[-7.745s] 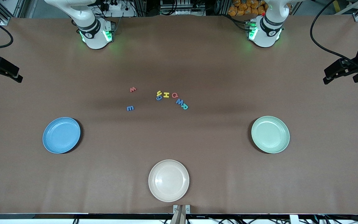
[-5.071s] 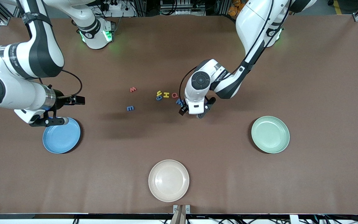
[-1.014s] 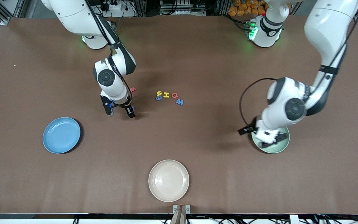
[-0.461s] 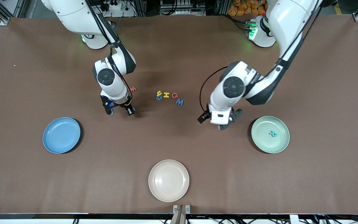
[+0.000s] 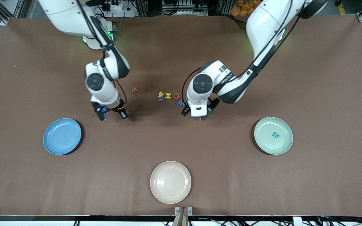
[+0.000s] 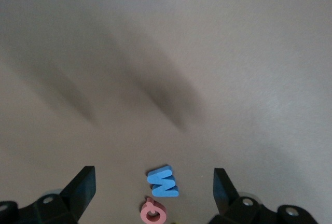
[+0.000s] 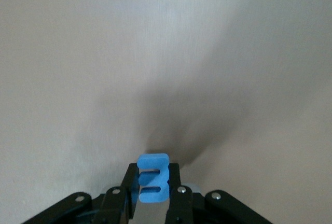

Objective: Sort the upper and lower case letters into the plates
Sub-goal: 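Move the left gripper to the blue W while the right gripper carries m, then grasp the W with the left gripper while the right gripper releases m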

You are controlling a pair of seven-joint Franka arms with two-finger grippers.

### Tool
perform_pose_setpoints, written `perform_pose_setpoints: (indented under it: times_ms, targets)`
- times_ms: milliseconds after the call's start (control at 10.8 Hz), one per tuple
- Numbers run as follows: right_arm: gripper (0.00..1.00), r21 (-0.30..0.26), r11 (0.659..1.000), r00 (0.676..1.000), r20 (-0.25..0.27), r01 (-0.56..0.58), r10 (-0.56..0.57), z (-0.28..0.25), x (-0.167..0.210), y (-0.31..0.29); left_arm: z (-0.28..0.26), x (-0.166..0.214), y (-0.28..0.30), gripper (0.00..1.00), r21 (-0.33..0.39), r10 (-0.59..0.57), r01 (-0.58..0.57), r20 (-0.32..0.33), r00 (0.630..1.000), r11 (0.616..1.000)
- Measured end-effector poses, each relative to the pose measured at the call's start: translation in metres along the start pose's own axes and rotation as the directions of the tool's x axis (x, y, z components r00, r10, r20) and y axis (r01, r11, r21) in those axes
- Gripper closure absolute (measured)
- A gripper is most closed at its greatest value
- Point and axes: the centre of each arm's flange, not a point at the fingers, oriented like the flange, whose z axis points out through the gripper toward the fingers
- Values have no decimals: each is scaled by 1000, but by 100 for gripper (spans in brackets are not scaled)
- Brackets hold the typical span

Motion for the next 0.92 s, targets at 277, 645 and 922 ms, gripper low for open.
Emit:
perform_pose_setpoints:
  times_ms: [277, 645, 922]
  targets:
    - [73, -78, 993, 995, 58, 90, -86, -52, 59, -2, 37, -18, -5, 0, 45, -57, 59, -39, 998, 997]
    - [73, -57, 971, 970, 88, 233, -228, -103, 152, 8, 55, -11, -3, 0, 51, -170, 172, -40, 985, 984]
    - [73, -37, 932, 929, 102, 360, -355, -106, 216, 34, 56, -17, -1, 0, 37, -191, 193, -35, 981, 981]
